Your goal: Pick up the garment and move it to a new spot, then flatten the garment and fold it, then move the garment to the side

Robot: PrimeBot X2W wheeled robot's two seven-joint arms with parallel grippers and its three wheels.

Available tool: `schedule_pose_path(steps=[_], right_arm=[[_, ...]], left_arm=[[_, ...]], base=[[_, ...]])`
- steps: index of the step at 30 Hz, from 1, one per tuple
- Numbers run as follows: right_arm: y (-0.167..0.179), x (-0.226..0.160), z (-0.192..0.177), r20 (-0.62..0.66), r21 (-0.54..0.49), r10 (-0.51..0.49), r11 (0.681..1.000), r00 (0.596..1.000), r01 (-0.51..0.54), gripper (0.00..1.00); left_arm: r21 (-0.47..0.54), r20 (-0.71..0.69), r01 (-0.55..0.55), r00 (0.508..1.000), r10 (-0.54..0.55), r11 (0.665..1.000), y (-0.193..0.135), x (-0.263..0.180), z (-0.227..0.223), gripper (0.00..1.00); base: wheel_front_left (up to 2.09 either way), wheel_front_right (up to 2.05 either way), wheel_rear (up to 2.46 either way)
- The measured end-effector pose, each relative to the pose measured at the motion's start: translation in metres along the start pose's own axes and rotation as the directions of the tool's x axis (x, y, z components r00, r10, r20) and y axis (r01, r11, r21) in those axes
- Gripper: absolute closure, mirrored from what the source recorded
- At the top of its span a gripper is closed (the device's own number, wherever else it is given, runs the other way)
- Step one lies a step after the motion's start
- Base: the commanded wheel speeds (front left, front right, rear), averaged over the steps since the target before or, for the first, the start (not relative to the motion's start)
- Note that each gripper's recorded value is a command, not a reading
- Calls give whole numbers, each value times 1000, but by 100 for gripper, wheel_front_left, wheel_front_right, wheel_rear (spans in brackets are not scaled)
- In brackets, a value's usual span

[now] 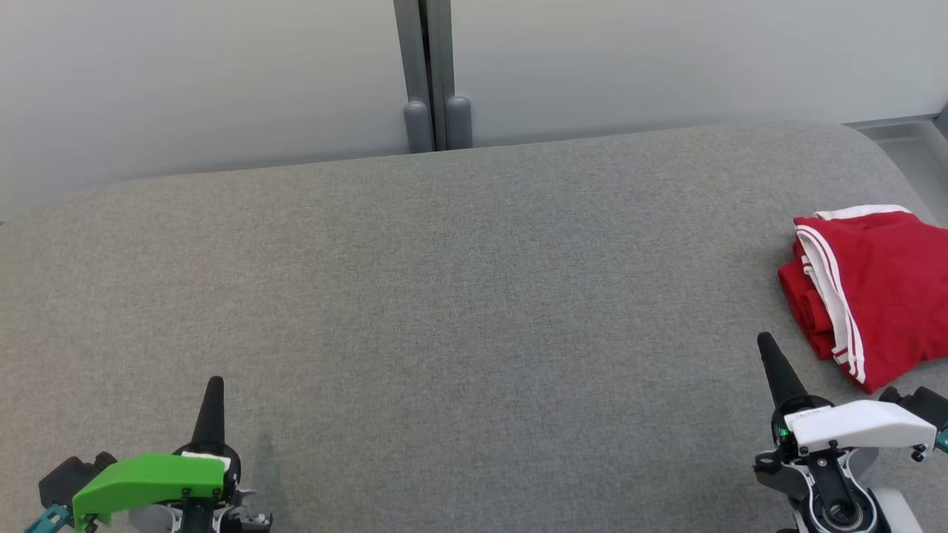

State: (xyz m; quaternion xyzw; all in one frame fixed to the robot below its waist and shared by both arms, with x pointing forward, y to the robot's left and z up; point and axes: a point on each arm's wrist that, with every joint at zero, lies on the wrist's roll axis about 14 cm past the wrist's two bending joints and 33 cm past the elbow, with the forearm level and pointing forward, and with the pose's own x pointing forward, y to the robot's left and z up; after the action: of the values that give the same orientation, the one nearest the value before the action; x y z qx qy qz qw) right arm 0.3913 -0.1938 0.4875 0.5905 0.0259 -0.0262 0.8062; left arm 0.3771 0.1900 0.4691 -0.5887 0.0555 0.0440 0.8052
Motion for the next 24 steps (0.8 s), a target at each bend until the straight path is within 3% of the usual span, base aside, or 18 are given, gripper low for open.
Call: schedule_pose_path(steps=[24], right_arm=[[9, -2, 6, 3, 186, 37, 982, 999, -37, 100]], left_arm=[[-188, 14, 68, 998, -67, 980, -17, 3, 10, 100]], base=[[0, 0, 0]])
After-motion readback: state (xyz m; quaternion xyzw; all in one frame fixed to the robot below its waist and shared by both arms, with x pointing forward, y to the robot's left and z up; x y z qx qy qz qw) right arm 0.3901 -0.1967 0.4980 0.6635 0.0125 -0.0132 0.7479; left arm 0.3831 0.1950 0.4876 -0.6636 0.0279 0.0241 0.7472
